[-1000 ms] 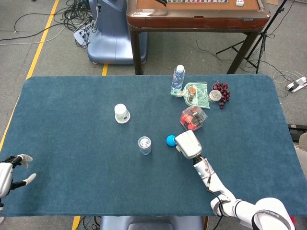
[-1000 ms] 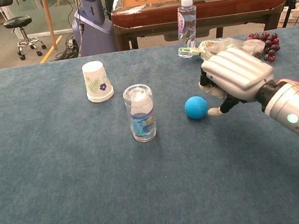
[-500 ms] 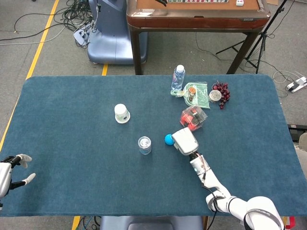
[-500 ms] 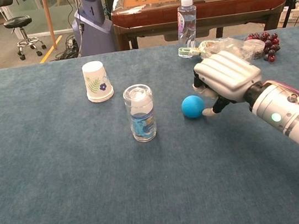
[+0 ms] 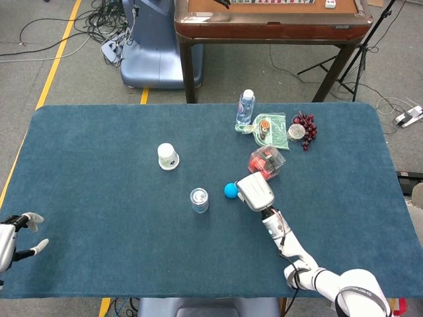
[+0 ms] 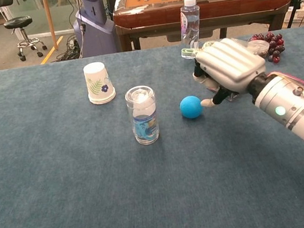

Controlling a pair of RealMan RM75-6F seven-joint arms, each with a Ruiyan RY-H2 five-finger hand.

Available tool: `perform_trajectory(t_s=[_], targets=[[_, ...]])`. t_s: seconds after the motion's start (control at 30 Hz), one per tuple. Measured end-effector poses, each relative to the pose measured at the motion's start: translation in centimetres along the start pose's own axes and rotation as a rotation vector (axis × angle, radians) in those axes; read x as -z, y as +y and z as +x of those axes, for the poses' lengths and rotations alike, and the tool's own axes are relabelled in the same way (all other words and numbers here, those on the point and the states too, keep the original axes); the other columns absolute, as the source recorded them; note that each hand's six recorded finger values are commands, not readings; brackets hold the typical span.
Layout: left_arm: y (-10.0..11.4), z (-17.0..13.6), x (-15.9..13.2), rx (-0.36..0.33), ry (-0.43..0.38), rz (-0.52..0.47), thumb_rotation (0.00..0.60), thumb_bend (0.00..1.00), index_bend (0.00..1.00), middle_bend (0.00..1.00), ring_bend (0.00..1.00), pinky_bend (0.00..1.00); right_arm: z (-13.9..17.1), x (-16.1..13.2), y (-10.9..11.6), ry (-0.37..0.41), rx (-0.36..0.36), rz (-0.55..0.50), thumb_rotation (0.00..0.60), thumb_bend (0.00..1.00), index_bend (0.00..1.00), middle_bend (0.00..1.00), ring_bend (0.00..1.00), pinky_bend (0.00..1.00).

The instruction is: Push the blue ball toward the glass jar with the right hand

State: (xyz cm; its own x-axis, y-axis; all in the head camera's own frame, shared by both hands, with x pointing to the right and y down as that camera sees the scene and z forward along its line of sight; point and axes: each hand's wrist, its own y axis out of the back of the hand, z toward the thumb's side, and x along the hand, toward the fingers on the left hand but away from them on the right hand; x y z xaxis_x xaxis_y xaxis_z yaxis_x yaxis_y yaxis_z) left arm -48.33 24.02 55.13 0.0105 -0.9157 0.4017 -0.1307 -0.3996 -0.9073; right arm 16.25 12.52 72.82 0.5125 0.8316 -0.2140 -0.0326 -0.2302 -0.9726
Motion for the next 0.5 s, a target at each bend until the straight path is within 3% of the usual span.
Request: perform_trajectory(t_s=[0.2,0.33,0.43,0.5], targets=[[-0.2,0.0,-0.1,0.006,-0.002,0.007,0.6,0.06,0.46,0.56,0.48,0.66,1.5,1.2,1.5,-0.007,0.011,-0.001,0.6,0.04,0.98,0.98,0.96,1.0],[-0.4,0.0,-0.3,0.01,-0.009,0.015,0.6,0.06,0.45,0.56,0.48,0.66,3.1,2.3,3.0,-0.019,-0.006,-0.001,0.6,0.01,0.72,0.72,0.76,0.96],[-0.5,0.0,-0.6,0.013,-0.02,0.021,0.6,0.06,0.45,0.56,0.48,0.66,4.6,3.1,4.3,-0.035,-0.036,0.004,0.6,0.01,0.58,0.55,0.57,0.77],[-0.6,-0.1,-0.9,0.014,-0.031,0.022,0.6,0.06,0.45,0.56,0.48,0.66,5.7,3.6,5.1,-0.046,-0.062,0.011,0.6,0.01,0.53,0.46,0.45,0.54]])
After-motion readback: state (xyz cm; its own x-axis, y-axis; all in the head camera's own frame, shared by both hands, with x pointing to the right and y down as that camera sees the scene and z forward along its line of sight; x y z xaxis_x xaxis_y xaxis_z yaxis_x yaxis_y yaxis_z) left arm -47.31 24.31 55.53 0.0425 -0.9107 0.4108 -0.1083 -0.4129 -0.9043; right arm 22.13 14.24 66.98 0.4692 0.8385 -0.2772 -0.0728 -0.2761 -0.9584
